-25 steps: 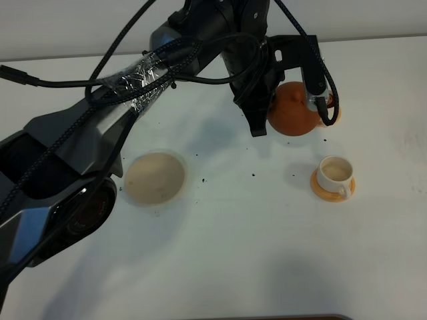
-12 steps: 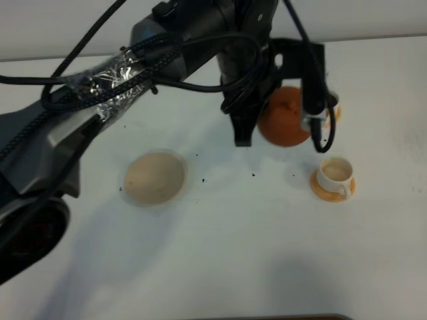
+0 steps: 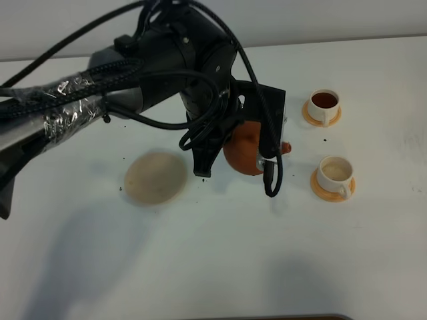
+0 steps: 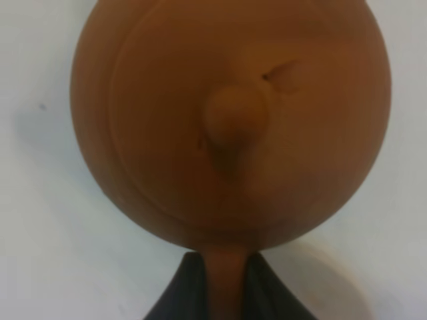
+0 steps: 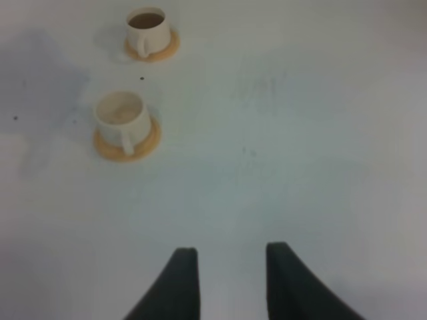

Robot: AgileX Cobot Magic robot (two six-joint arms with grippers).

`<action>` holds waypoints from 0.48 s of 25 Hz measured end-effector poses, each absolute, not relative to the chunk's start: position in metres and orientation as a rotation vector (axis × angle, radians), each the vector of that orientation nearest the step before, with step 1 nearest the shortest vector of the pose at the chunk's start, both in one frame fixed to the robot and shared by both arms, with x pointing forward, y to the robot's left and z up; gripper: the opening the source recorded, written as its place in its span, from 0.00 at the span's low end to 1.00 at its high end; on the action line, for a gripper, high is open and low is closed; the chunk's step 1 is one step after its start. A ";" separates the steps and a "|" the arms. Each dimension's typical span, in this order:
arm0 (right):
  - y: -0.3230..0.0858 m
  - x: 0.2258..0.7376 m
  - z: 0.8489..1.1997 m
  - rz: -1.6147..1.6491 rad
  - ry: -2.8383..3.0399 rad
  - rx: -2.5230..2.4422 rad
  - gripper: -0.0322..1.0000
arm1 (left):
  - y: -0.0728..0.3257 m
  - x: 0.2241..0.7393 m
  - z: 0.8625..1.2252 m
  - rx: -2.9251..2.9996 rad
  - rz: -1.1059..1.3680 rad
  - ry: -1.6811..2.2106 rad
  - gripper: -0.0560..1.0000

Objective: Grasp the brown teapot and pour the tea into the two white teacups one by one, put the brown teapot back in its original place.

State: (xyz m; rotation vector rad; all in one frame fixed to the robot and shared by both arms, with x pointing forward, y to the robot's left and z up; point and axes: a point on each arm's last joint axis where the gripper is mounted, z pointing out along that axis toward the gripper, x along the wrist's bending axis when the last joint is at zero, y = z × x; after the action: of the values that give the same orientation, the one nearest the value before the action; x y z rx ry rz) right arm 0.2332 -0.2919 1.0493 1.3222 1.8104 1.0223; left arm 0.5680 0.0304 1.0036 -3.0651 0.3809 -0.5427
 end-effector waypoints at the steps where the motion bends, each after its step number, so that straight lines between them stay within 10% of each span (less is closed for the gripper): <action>1: -0.292 0.233 1.049 1.022 1.810 1.322 0.26 | 0.027 0.571 1.002 -3.074 -0.599 0.402 0.16; 12: -0.292 0.233 1.049 1.023 1.810 1.322 0.26 | -0.003 0.594 0.953 -3.048 -0.865 0.701 0.16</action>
State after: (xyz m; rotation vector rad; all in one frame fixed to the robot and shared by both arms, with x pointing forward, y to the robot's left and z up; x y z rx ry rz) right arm 0.2332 -0.2919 1.0493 1.3222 1.8104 1.0226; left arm 0.5938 -0.0030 0.9534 -3.0478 0.7005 -0.8652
